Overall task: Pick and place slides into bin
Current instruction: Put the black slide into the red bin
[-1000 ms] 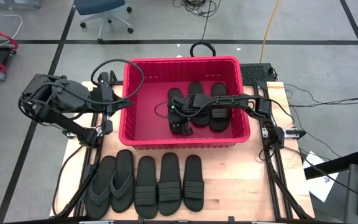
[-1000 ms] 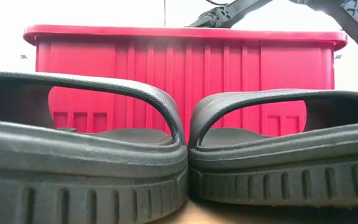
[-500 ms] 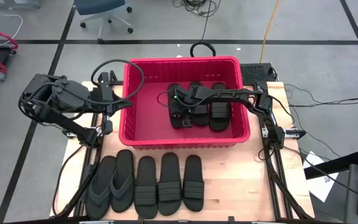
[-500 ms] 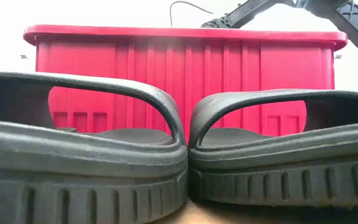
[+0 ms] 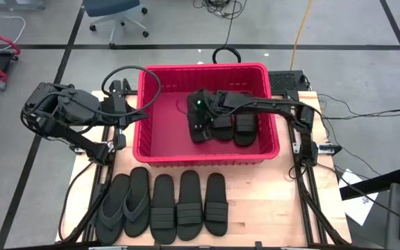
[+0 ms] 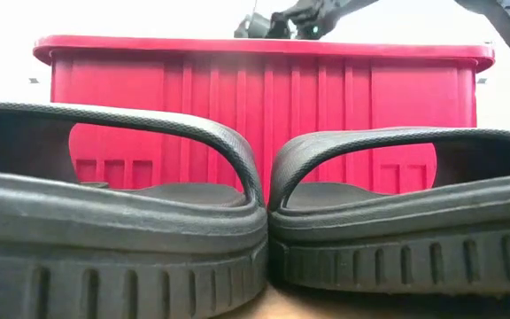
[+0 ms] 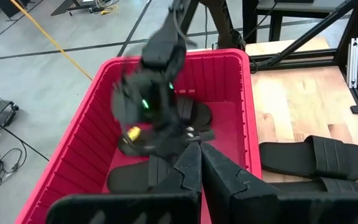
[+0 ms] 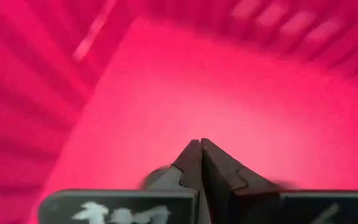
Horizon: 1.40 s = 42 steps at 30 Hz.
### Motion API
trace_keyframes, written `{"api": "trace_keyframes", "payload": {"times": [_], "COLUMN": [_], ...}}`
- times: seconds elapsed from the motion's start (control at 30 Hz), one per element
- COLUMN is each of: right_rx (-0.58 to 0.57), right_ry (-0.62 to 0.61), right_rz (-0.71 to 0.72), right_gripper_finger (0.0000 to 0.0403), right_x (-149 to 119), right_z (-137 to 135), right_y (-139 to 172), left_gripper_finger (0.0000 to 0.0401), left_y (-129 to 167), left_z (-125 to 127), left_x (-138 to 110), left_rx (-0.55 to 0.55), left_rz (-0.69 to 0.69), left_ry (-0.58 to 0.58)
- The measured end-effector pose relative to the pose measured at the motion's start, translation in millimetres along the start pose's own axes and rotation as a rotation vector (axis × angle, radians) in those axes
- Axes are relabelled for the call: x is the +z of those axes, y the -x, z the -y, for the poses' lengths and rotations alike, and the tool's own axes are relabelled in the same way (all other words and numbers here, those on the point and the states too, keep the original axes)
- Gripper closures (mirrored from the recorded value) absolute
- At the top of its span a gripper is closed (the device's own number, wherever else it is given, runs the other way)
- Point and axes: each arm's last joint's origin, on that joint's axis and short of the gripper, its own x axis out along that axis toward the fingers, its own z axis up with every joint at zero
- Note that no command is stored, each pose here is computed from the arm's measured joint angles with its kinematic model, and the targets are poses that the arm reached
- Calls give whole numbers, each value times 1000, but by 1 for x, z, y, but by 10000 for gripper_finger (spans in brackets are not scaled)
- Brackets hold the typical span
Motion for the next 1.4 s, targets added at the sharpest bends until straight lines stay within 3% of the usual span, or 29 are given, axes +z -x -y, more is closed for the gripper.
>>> {"api": "trace_keyframes", "payload": {"times": [0.17,0.3,0.5,0.73,1.07,1.4], "right_rx": [-278,-332,-90,46,185,164], "right_ry": [-60,-157,-361,-432,-426,-454], "right_rz": [140,197,177,125,28,4], "right_gripper_finger": [368,352,298,211,205,205], "right_x": [9,-1,-46,-77,-97,-107], "right_z": [39,61,85,93,84,91], "right_y": [40,61,74,68,15,18], "left_gripper_finger": [394,394,394,394,394,394], "left_y": [0,0,0,-1,-4,-5], "left_z": [0,0,0,-2,-10,-11], "left_x": [0,0,-2,-3,-3,-3], "left_rx": [-3,-4,-3,10,9,8], "left_rz": [-1,-2,-22,-32,-45,-47], "left_ry": [-1,4,12,14,52,71]}}
